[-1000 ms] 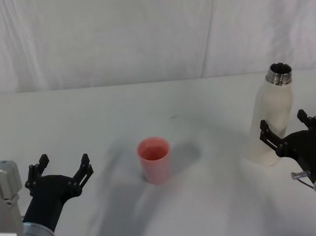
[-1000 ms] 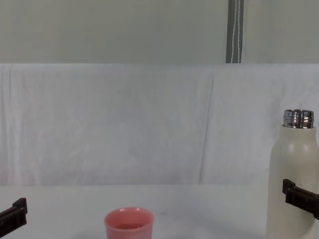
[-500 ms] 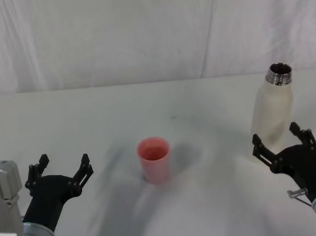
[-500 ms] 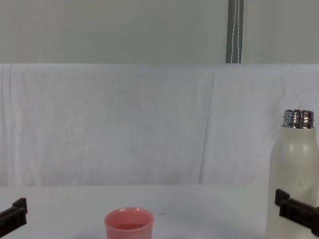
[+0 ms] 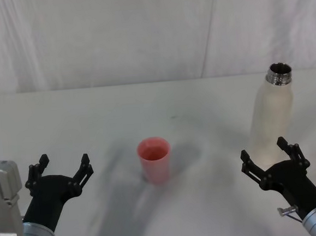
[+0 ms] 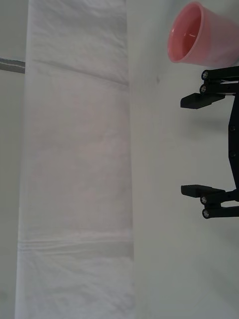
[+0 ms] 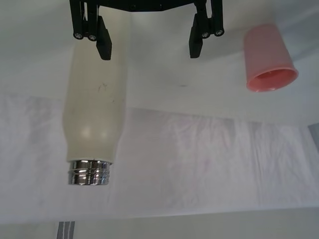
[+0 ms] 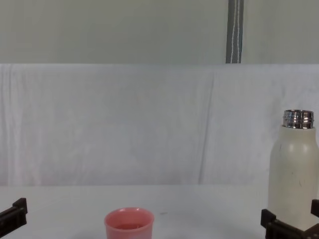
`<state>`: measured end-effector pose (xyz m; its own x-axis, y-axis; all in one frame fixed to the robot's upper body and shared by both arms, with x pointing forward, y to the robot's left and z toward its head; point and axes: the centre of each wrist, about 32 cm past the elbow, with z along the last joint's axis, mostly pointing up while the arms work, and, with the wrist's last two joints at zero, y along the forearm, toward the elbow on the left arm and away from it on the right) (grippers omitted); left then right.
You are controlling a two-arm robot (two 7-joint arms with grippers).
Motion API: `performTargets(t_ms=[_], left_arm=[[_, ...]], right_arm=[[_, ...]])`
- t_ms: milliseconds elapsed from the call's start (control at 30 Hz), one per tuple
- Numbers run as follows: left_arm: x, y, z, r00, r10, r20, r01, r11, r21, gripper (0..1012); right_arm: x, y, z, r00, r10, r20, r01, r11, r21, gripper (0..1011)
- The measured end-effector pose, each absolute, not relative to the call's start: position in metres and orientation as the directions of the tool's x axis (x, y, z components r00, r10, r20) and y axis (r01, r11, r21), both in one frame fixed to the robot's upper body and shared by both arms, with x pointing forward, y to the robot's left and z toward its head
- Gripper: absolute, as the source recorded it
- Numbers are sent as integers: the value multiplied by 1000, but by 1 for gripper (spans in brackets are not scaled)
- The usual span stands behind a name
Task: Grasp the thermos with one hand and pour water into the cup lid.
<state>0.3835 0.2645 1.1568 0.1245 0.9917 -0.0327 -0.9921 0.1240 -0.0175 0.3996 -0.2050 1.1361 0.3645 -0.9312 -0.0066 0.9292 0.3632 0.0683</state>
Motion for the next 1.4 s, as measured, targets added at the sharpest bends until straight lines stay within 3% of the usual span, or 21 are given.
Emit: performTargets(t_ms=[367,1400], left_arm=[[384,265,1157,125,992,-33,-992,124,-18,1001],[384,265,1157,124,992,-33,-992,124,-18,1001]], right_arm=[[397,-199,1128,380,-925,-5,923,380,57,1001],[398,-199,1128,381,-925,-5,923,380,56,1002]])
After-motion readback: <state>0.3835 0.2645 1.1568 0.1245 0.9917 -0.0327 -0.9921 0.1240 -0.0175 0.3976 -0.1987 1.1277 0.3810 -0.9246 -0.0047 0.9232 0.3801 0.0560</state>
